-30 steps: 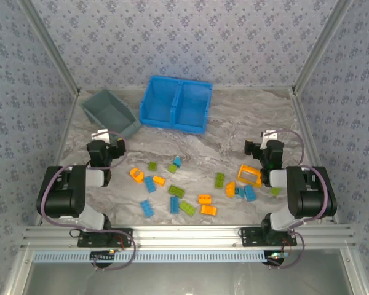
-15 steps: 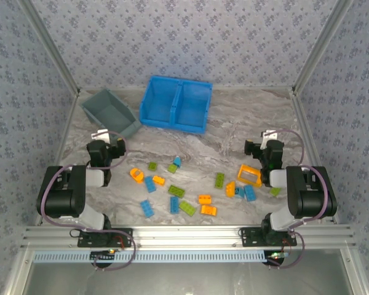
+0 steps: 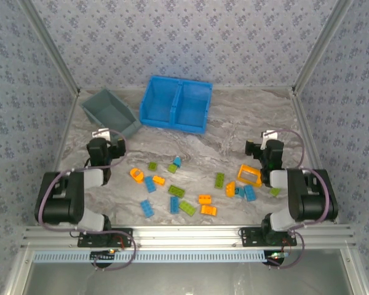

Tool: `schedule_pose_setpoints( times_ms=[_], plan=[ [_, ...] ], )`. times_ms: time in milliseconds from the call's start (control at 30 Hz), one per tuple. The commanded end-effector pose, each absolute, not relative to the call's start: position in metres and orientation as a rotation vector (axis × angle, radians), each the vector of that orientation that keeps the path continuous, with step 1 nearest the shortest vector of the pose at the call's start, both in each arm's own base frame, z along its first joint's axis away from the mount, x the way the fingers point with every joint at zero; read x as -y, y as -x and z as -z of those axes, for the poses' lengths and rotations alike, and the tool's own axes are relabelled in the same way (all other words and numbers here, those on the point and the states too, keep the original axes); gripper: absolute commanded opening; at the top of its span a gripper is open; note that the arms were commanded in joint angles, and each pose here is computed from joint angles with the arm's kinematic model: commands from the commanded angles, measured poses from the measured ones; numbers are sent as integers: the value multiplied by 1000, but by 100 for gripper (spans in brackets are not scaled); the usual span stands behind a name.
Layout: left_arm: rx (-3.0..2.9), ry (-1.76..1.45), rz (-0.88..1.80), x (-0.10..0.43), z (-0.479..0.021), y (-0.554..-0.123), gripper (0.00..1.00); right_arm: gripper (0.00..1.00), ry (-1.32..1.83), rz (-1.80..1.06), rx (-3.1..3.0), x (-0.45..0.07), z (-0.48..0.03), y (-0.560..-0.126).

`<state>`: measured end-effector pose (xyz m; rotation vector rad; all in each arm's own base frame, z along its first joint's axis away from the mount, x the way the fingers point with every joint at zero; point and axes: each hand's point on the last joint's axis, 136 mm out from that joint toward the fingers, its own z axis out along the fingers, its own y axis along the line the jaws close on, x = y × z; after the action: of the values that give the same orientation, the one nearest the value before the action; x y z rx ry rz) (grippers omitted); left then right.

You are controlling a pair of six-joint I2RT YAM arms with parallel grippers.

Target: Sort the legos into containers by color

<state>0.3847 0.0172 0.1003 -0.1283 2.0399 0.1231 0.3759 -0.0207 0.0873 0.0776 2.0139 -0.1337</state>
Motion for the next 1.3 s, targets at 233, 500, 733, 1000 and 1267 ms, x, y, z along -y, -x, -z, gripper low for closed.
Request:
schedule_pose_setpoints(
  times_ms=[233,500,733,1000,1267],
  plan=[
    [-1951,591,157,9,-313,-349,99,100,-659,-303,-1793,2,-322,-315],
    [-2473,799,236,10,-233,-401,94,83,-236,-329,-2211,-124,-294,-335],
    [-2509,743,239,-3,-208,-487,97,82,-44,-448,-2393,-202,-249,-357],
    [-2529,600,258,0,-181,-557,98,82,24,-501,-2457,-225,-225,-361],
    [-2519,436,441,34,-164,-596,96,81,28,-492,-2500,-220,-206,-356]
  ],
)
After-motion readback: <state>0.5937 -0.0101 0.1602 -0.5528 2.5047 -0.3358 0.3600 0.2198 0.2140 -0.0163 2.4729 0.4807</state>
